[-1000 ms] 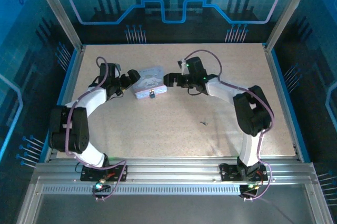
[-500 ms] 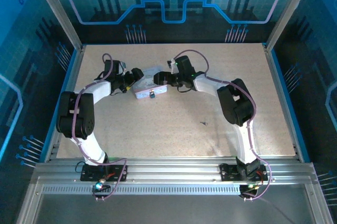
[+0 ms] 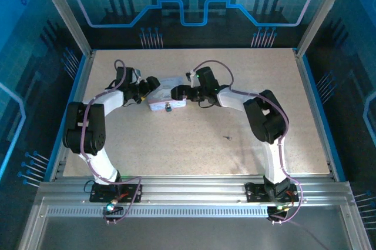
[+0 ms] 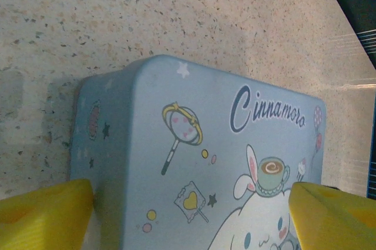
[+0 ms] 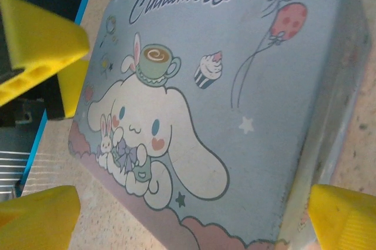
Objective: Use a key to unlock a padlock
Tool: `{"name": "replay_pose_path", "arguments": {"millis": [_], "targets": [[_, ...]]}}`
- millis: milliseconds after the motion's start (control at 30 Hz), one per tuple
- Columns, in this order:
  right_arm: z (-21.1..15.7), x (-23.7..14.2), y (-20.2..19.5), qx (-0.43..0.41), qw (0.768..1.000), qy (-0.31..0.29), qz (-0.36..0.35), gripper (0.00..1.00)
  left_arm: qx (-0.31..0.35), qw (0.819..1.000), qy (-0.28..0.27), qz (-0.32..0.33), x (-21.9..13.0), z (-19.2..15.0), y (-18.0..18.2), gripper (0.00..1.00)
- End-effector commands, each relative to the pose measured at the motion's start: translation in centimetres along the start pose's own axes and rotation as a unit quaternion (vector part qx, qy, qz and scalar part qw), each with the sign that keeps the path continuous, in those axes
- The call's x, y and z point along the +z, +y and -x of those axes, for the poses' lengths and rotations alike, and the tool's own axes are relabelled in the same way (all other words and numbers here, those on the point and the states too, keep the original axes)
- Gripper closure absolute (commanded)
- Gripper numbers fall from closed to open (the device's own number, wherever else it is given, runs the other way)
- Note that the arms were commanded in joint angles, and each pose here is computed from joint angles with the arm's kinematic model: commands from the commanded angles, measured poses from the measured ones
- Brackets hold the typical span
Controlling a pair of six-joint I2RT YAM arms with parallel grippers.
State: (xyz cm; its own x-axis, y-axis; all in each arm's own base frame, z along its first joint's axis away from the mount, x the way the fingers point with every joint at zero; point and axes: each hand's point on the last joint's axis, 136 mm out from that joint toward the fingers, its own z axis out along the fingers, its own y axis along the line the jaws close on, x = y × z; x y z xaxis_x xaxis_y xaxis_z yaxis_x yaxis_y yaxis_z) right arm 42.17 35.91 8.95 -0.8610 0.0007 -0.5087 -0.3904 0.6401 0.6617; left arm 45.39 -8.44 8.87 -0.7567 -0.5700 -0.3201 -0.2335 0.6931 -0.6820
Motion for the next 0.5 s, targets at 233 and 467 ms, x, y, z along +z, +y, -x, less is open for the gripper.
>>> {"name": "replay_pose_path", "arguments": {"millis": [233,467], "targets": [[-4.0,-2.7,5.2,-0.044,0.998,0.005,0.037,0.0,0.044,0.997,0.041,-0.041,-0.5,-5.1,-3.2,0.12],[-6.3,-5.4,5.3,-0.048,0.998,-0.001,0.027,0.0,0.058,0.996,0.06,-0.04,-0.7,-9.1,-4.0,0.12]]}}
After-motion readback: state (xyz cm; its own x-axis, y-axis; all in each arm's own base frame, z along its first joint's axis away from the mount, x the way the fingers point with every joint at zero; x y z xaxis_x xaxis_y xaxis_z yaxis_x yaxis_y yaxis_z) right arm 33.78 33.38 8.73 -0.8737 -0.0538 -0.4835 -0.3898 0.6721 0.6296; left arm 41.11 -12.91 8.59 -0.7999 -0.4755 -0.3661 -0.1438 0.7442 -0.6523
